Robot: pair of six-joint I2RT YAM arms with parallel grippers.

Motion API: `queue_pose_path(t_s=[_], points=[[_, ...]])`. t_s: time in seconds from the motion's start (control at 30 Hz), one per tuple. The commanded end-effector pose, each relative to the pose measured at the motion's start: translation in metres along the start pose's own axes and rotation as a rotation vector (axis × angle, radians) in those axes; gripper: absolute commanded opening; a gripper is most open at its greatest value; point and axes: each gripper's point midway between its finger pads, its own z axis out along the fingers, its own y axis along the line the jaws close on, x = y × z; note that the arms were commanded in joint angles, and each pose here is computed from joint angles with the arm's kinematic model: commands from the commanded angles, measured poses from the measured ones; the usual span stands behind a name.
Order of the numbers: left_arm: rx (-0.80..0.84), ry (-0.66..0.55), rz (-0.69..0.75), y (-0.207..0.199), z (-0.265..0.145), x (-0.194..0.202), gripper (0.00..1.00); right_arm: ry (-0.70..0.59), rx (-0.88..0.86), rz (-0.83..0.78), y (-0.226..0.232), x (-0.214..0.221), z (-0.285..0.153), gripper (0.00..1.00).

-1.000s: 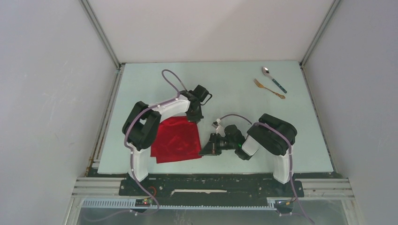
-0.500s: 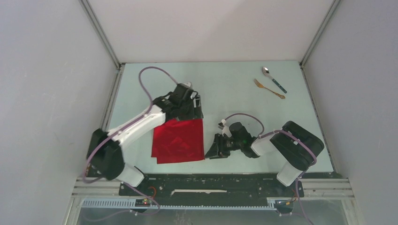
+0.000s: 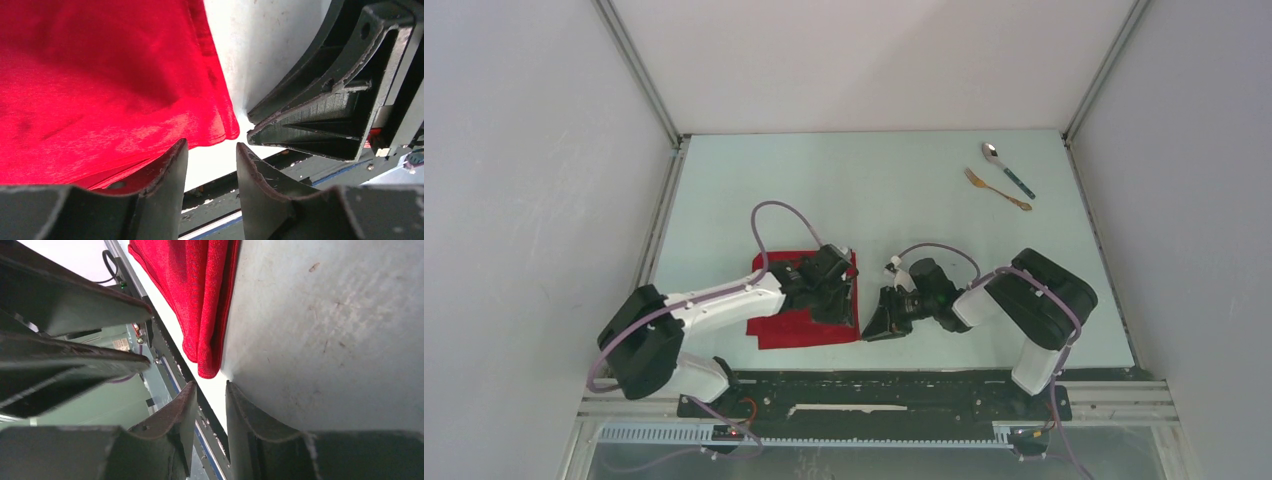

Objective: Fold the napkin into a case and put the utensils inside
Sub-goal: Smooth out the lower triangle-folded napkin at the center of the board.

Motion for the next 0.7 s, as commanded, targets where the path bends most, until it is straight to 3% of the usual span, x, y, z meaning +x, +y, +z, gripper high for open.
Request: queue_pose_path(t_s=[0.0,0.4,0.67], points=[[0.017,0.011,0.021,-0.019,0.013,0.004,0.45,0.003,0.038,0.019,-0.014,0.002,0.007,0.36],[-0.026,0.061,0.045,-0.020,0.035,0.015,0.42,0.006,0.042,0.015,-0.015,0.000,0.010,0.34],[-0.042,0.085,0.048,-0.018,0.040,0.019,0.32,0.012,0.045,0.012,-0.016,-0.001,0.013,0.29]])
